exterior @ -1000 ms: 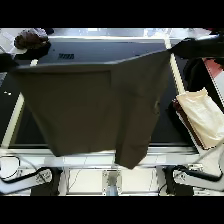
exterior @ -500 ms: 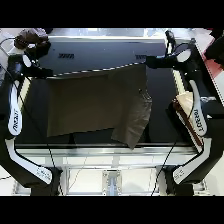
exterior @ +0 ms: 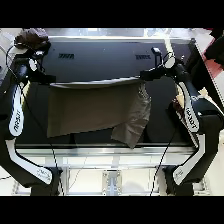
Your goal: Fold the shirts.
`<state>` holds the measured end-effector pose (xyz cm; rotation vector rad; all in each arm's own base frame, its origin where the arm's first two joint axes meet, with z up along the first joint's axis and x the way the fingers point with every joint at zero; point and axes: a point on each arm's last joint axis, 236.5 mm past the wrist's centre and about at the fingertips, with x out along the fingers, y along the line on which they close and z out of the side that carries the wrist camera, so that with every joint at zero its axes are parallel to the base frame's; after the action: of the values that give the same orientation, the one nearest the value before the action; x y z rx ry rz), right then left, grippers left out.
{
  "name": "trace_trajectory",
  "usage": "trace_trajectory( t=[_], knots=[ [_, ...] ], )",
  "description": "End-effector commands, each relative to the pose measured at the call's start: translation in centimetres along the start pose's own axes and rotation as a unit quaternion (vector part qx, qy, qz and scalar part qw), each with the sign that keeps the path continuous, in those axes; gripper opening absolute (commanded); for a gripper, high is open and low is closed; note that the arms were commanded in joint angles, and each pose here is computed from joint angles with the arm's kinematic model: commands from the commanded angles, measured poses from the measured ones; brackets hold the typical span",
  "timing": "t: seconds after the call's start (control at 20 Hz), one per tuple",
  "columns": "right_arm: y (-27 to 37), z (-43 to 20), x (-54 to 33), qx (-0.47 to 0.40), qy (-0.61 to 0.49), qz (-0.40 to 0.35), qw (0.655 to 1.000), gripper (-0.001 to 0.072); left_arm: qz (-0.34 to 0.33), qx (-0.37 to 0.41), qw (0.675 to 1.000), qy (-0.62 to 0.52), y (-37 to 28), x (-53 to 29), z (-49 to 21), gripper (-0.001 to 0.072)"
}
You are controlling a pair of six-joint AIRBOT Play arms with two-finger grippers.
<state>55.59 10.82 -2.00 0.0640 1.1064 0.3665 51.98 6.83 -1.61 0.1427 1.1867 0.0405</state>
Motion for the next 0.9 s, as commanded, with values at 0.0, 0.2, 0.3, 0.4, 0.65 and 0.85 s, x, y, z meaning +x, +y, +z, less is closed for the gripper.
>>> trace_trajectory(
  t=[0.0, 0.2, 0.3, 0.4, 0.65, 0.85],
  knots=[
    [-1.4, -3.1, 0.1, -0.023, 0.067, -0.052, 0.996, 0.0007, -0.008, 0.008, 0.999, 0.038, -1.1, -0.2, -3.7, 0.0006],
    [-1.7, -5.1, 1.4, -0.018, 0.093, -0.054, 0.994, 0.0007, -0.015, 0.011, 0.997, 0.079, -1.8, 1.4, -7.0, 0.0006],
    [-2.1, -6.0, 2.4, -0.015, 0.096, -0.056, 0.994, 0.0007, -0.017, 0.010, 0.996, 0.089, -2.0, 1.8, -7.8, 0.0007],
    [-2.5, -7.0, 3.4, -0.011, 0.104, -0.057, 0.993, 0.0007, -0.019, 0.011, 0.995, 0.102, -2.2, 2.0, -8.6, 0.0007],
    [-2.5, -8.7, 5.4, -0.003, 0.131, -0.048, 0.990, 0.0010, -0.022, 0.011, 0.992, 0.124, -2.3, 1.9, -9.8, 0.0009],
    [-2.3, -8.8, 3.6, 0.002, 0.155, -0.051, 0.987, 0.0387, -0.022, 0.008, 0.993, 0.114, -2.2, 0.5, -9.3, 0.0640]
  ],
)
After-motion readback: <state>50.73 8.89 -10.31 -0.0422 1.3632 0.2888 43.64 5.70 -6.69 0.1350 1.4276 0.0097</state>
